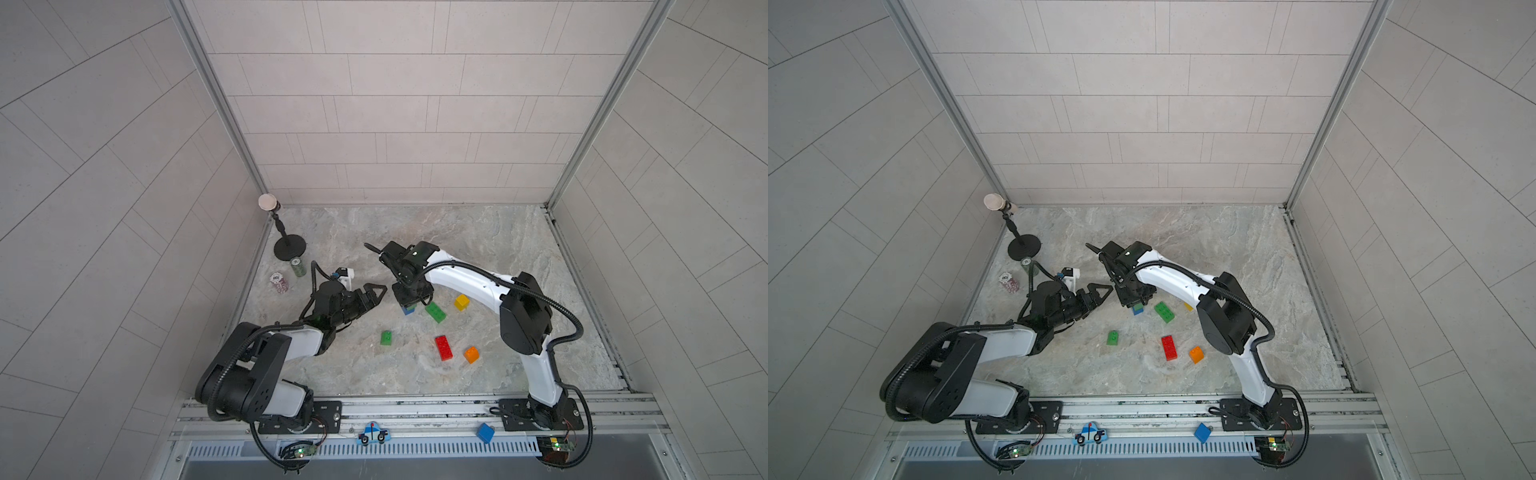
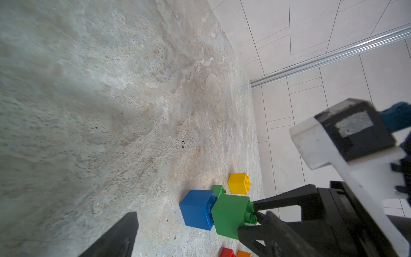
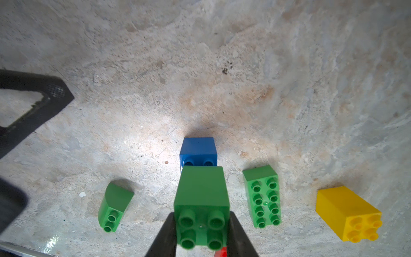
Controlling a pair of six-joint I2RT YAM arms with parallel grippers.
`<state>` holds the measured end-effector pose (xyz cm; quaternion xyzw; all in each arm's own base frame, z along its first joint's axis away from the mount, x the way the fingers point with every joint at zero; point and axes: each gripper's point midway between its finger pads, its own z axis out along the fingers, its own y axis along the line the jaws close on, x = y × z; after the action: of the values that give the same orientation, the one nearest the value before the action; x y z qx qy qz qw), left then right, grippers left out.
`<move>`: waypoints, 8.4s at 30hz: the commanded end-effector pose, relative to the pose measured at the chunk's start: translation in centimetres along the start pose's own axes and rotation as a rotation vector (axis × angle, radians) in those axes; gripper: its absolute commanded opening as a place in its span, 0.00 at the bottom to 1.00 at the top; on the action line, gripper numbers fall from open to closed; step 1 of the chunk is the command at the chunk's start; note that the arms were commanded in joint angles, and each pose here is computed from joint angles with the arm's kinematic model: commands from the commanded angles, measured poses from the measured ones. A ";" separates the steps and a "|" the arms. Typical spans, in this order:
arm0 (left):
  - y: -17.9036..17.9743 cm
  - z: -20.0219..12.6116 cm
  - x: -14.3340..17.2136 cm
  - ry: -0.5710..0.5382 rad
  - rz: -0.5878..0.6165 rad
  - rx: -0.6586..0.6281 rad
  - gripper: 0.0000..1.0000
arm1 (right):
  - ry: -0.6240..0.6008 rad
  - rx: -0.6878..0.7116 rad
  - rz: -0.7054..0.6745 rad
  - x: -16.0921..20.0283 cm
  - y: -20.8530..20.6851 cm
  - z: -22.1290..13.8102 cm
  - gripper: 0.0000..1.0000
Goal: Assemble a fork with lego
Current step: Assemble the lego brick with the lego brick, then pick up the lego brick from the center of the board, then assemble the lego brick with the lego brick.
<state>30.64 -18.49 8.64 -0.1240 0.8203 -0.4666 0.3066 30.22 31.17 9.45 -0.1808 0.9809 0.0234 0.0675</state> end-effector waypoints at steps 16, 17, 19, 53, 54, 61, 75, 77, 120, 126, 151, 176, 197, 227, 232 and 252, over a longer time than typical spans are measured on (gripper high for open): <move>-0.8 0.1 -0.3 0.001 0.018 0.030 0.92 | 0.082 -0.016 0.023 0.4 -0.4 2.5 0.10; -0.8 0.1 -0.2 0.003 0.018 0.029 0.92 | 0.093 -0.015 0.019 0.6 -0.4 2.7 0.10; -0.8 0.0 -0.3 0.003 0.018 0.030 0.92 | 0.111 -0.006 0.014 0.8 -0.5 3.1 0.10; -0.3 -3.4 1.1 -0.028 0.079 -0.023 0.94 | 0.128 -0.132 -0.405 -0.4 1.9 1.0 0.91; -0.4 -3.7 1.0 -0.036 0.084 -0.031 0.96 | 0.087 -0.156 -0.398 -1.0 2.4 -0.4 0.96; -1.0 -6.0 0.4 -0.063 0.221 -0.134 0.97 | -0.221 -0.254 -0.301 -3.5 2.3 -7.9 0.93; -7.3 -2.6 5.4 0.082 0.518 -0.096 0.96 | -0.279 -0.011 -0.180 4.3 -8.4 -3.4 0.74; -7.4 -2.0 6.4 0.106 0.533 -0.090 0.96 | -0.238 -0.039 -0.172 5.1 -8.6 -1.7 0.71; -4.4 -1.9 6.8 0.045 0.443 -0.128 0.92 | -0.038 0.018 -0.232 6.3 -7.8 5.6 0.45; -4.4 -1.9 6.8 0.046 0.445 -0.129 0.92 | -0.044 0.012 -0.229 6.2 -7.7 5.3 0.40; -7.2 -3.1 1.0 -0.070 0.258 -0.014 0.92 | -0.278 -0.015 -0.240 3.5 -5.3 -5.7 0.00; -2.8 -3.0 -3.3 -0.115 -0.022 0.161 0.92 | -0.077 -0.014 -0.326 -1.0 1.4 -4.2 0.00; -1.8 -2.6 -3.4 -0.109 -0.039 0.156 0.92 | -0.029 0.028 -0.344 -1.4 1.3 -2.6 0.00; -1.9 -3.0 -3.1 -0.098 -0.015 0.127 0.92 | 0.028 0.033 -0.378 -1.8 0.2 -0.5 0.00; -1.9 -3.0 -3.1 -0.099 -0.013 0.126 0.92 | 0.058 0.026 -0.391 -1.3 0.3 0.1 0.00; -2.1 -3.2 -2.9 -0.091 -0.003 0.128 0.92 | 0.178 0.012 -0.533 1.5 -0.4 2.0 0.00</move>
<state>30.89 -15.90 11.90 -0.1402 0.7788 -0.5071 0.3416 31.75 32.80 10.91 -0.4146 0.9066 0.0107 0.0774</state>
